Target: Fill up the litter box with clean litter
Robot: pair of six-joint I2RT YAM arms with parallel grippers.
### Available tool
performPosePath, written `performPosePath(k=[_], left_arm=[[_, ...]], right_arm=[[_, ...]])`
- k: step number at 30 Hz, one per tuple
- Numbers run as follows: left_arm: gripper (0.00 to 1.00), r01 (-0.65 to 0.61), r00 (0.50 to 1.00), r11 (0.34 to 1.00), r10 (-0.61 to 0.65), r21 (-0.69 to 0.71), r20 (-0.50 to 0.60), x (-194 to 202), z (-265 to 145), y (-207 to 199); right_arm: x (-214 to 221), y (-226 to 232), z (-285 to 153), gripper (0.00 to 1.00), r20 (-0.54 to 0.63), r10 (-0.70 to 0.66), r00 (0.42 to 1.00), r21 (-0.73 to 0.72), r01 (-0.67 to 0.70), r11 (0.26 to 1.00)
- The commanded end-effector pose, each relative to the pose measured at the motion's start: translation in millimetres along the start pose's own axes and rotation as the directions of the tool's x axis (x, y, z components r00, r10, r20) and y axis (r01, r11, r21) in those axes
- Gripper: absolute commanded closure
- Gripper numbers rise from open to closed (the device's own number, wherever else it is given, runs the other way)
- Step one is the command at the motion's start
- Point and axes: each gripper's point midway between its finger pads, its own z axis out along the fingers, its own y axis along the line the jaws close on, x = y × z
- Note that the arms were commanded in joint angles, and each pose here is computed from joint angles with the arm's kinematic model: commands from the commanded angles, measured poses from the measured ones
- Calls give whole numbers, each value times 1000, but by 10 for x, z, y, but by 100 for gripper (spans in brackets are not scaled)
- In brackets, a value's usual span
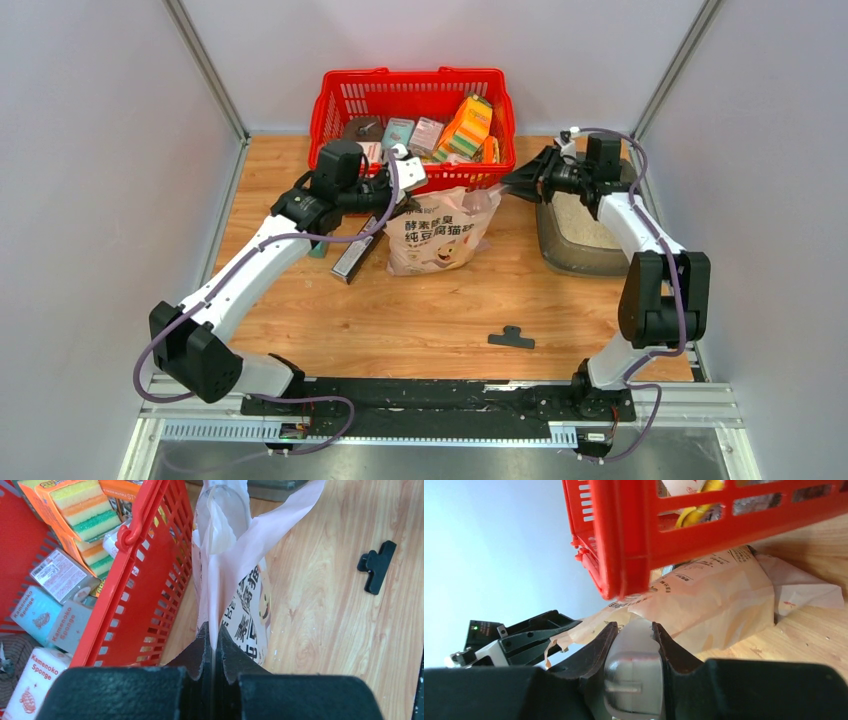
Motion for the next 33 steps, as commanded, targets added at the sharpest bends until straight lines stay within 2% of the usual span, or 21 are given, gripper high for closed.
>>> performPosePath(k=[1, 13, 24, 33], left_arm=[[100, -146, 986, 988, 149, -50, 79, -420, -252, 60], [100, -187, 979, 981, 191, -50, 71, -411, -254, 70], [100, -193, 977, 978, 199, -73, 77, -446, -285, 95], [100, -193, 977, 978, 199, -74, 80, -449, -263, 109]], right_arm=[[-53, 180, -245, 100, 4, -19, 1000, -114, 19, 993], [-122, 254, -618, 100, 54, -52, 997, -201, 62, 978], [-110, 83, -768, 100, 60, -83, 995, -191, 93, 977], [-241, 160, -970, 100, 115, -87, 990, -201, 109, 974]])
